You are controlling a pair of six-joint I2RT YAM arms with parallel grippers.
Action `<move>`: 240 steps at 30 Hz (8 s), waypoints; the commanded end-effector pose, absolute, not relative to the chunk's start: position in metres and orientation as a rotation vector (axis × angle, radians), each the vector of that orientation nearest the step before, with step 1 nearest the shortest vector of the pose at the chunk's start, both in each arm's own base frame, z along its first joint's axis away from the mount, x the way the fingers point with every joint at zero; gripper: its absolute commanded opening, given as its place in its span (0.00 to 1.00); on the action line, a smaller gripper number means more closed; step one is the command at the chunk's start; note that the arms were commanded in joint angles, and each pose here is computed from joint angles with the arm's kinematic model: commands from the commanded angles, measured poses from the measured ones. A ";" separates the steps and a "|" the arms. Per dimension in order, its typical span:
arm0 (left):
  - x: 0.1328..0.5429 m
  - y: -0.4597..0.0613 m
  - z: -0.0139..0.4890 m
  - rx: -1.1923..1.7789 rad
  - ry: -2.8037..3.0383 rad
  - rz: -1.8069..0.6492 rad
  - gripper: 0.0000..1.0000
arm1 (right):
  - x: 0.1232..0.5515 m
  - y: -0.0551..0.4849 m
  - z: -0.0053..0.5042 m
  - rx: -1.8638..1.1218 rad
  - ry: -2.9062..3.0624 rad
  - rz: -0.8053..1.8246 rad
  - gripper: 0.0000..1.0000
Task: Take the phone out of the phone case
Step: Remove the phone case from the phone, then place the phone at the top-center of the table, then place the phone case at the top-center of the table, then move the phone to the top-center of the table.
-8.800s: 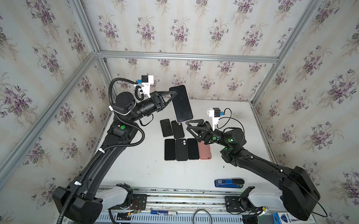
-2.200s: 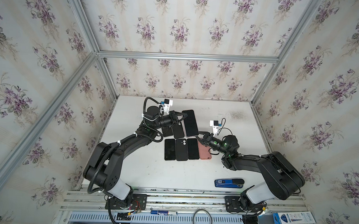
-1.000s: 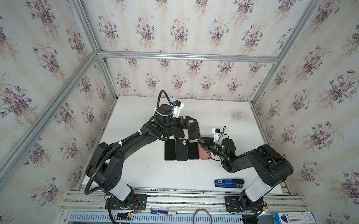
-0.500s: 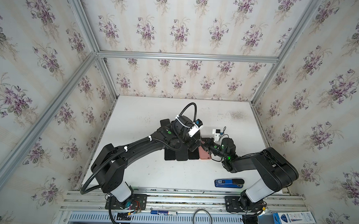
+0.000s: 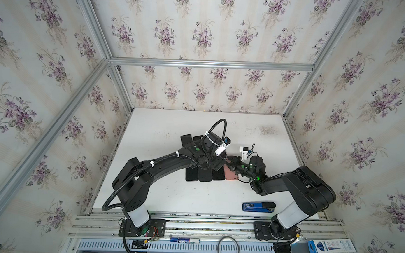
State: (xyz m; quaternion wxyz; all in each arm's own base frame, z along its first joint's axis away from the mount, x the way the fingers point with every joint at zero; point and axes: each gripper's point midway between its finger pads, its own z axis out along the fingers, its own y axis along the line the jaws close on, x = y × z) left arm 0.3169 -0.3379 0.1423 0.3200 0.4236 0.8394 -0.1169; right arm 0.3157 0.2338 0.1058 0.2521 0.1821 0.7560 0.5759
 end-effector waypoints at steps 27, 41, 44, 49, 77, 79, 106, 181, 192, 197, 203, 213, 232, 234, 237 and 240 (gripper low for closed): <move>0.347 -0.339 0.141 1.057 2.110 -0.014 0.63 | 0.320 0.241 0.137 0.440 1.917 1.697 0.00; 0.344 -0.349 0.147 1.095 2.043 -0.056 0.29 | 0.318 0.242 0.143 0.431 1.910 1.713 0.00; 0.342 -0.353 0.150 1.105 2.033 -0.079 0.23 | 0.317 0.242 0.145 0.427 1.914 1.713 0.00; 0.341 -0.357 0.150 1.124 2.026 -0.102 0.07 | 0.318 0.243 0.147 0.416 1.922 1.705 0.00; 0.390 -0.304 0.223 1.048 1.815 0.314 0.01 | 0.352 0.189 0.115 0.487 2.280 1.330 0.00; 0.396 -0.308 0.212 1.075 1.821 0.354 0.01 | 0.359 0.184 0.119 0.461 2.296 1.307 0.00; 0.421 -0.341 0.100 1.352 1.821 0.702 0.15 | 0.402 0.166 0.081 0.463 2.420 1.297 0.00; 0.402 -0.076 0.127 -0.191 2.532 -0.056 0.92 | 0.402 0.166 0.030 0.546 2.487 1.255 0.60; 0.399 -0.083 0.154 -0.155 2.462 -0.137 0.90 | 0.383 0.147 0.070 0.360 2.498 1.047 0.99; 0.391 -0.070 0.177 -0.151 2.393 -0.082 0.94 | 0.377 0.138 0.099 0.249 2.465 0.937 0.99; 0.391 -0.057 0.144 -0.183 2.525 0.050 0.58 | 0.366 0.131 0.143 0.127 2.420 0.854 1.00; 0.427 -0.066 0.086 -0.165 2.666 0.103 0.09 | 0.345 0.130 0.189 0.036 2.321 0.847 1.00; 0.469 -0.086 0.044 -0.243 2.832 0.033 0.10 | 0.346 0.139 0.217 0.052 2.224 0.959 1.00; 0.471 -0.086 0.043 -0.252 2.849 0.042 0.12 | 0.346 0.141 0.221 0.051 2.213 0.973 1.00; 0.472 -0.087 0.042 -0.250 2.892 0.042 0.24 | 0.347 0.143 0.228 0.046 2.196 0.992 1.00; 0.473 -0.088 0.042 -0.245 2.916 0.049 0.30 | 0.347 0.143 0.232 0.041 2.182 1.002 1.00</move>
